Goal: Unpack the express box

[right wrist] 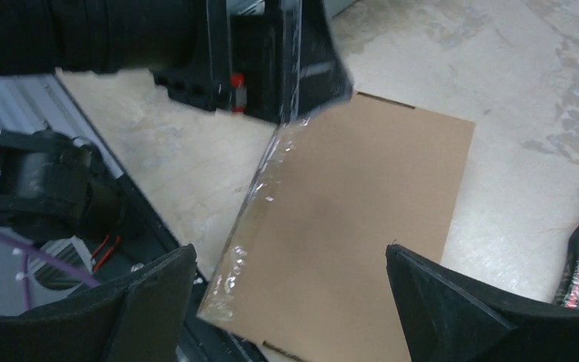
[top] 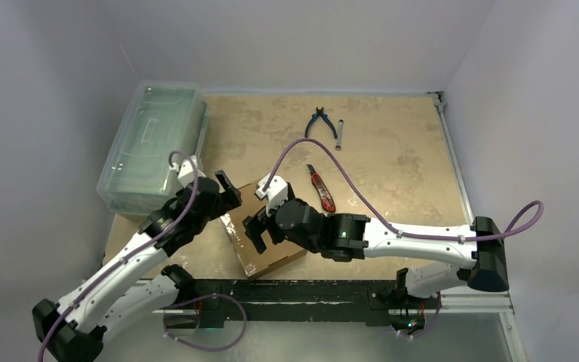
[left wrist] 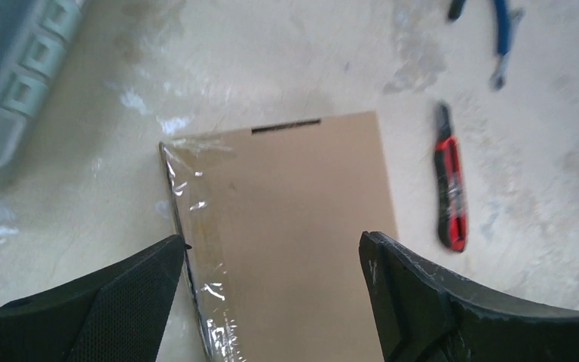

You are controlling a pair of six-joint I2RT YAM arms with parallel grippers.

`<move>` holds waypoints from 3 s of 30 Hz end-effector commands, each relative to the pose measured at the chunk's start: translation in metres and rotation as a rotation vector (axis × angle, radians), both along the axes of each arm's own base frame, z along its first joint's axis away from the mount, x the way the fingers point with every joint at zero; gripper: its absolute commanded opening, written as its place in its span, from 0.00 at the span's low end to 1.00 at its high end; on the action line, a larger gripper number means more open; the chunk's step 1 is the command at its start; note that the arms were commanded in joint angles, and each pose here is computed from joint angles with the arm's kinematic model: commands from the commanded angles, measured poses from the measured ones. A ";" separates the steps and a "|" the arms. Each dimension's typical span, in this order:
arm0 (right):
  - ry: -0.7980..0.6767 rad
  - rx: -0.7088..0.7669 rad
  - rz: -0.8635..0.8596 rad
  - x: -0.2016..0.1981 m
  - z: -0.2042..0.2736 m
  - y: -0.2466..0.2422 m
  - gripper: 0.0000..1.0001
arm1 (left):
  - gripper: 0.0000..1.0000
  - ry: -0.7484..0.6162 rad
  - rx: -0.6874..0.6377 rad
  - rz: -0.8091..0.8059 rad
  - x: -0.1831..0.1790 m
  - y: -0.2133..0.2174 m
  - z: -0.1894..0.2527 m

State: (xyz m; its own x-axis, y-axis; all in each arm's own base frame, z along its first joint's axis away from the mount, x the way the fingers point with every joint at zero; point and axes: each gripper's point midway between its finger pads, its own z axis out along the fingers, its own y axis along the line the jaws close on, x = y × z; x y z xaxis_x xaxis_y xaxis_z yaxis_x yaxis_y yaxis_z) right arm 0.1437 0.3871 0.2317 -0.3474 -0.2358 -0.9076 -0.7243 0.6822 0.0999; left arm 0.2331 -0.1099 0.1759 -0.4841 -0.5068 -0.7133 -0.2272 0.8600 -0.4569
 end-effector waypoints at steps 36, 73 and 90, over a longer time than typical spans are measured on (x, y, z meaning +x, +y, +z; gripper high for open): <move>0.396 0.208 -0.267 0.101 -0.087 -0.133 0.99 | 0.92 0.191 -0.275 -0.407 0.015 -0.129 -0.088; 0.427 0.213 -0.177 0.185 -0.094 -0.080 0.90 | 0.86 0.189 -0.424 -0.509 -0.037 -0.125 -0.071; 0.355 0.001 -0.504 0.216 -0.132 -0.198 0.81 | 0.99 -0.025 -0.145 -0.329 -0.011 -0.064 0.022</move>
